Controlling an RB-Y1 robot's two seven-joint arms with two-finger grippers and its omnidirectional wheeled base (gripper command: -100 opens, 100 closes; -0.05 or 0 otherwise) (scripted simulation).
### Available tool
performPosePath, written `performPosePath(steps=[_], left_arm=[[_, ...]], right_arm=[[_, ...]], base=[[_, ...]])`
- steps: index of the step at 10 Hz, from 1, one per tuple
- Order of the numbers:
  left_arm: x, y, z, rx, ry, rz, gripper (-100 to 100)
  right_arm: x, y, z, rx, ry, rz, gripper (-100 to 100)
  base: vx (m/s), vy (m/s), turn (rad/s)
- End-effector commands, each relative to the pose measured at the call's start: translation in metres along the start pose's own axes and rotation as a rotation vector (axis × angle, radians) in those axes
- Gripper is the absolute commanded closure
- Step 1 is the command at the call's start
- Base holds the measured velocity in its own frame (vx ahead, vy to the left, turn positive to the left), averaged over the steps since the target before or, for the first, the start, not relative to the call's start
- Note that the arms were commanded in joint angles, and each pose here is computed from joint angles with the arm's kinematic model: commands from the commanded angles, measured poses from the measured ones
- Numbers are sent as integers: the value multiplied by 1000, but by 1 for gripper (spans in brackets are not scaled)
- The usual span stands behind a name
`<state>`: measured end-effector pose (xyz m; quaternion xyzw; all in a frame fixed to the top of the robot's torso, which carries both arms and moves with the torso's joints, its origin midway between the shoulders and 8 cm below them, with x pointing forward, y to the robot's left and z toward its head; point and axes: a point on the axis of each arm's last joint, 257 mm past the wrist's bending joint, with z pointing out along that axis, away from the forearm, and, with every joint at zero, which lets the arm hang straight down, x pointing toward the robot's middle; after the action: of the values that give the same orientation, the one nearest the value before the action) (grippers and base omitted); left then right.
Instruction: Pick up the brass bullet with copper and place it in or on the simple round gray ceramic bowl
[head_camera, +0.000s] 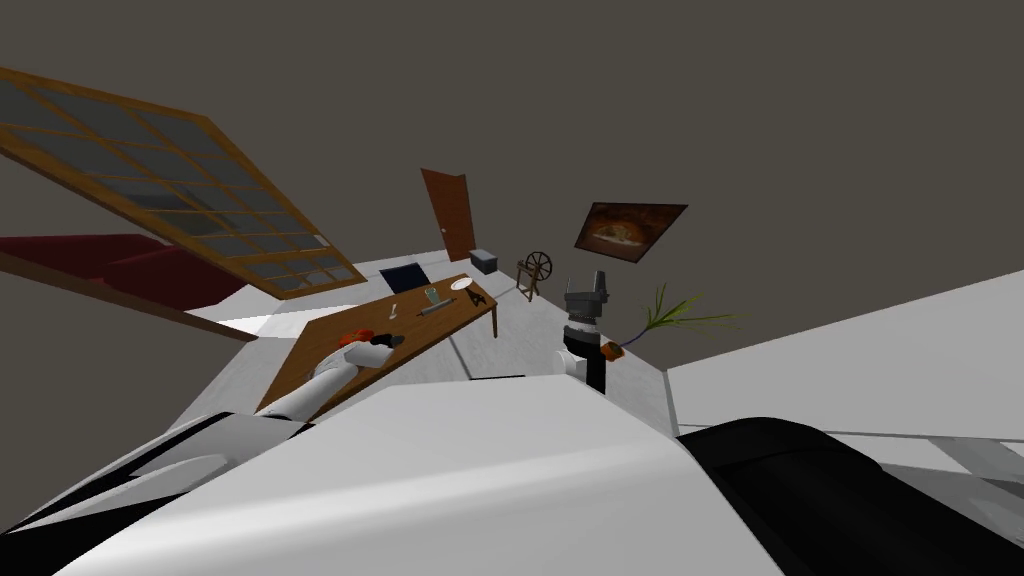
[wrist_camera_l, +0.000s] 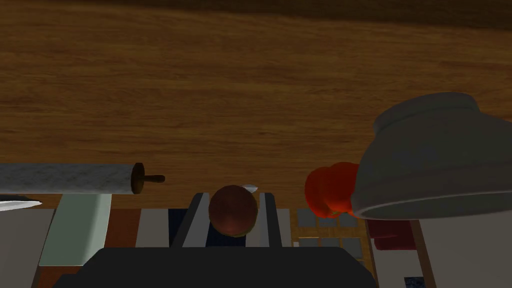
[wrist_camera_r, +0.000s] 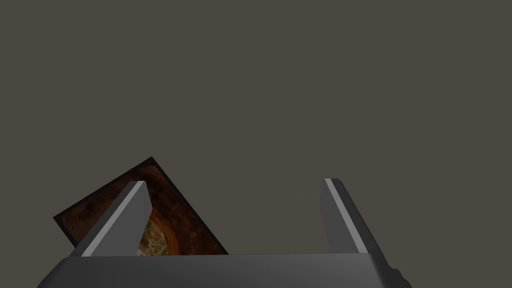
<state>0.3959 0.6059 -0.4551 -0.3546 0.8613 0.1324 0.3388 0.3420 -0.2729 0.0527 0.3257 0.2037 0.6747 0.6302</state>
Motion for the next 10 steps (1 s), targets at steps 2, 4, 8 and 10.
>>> performPosePath(steps=[2, 4, 8, 10], left_arm=[[-22, -4, -7, -4, -2, -43, 100], [-35, -2, -12, -16, 1, -69, 100], [-46, 11, -20, -50, 7, -86, 100], [-48, 12, -20, -52, 5, -86, 100]], right_arm=[[0, 0, 0, 0, 0, 0, 0], [0, 0, 0, 0, 0, 0, 0], [0, 0, 0, 0, 0, 0, 0], [0, 0, 0, 0, 0, 0, 0]], base=[[-122, 148, -85], [-99, 158, -52], [-127, 151, -19], [-74, 91, 3]])
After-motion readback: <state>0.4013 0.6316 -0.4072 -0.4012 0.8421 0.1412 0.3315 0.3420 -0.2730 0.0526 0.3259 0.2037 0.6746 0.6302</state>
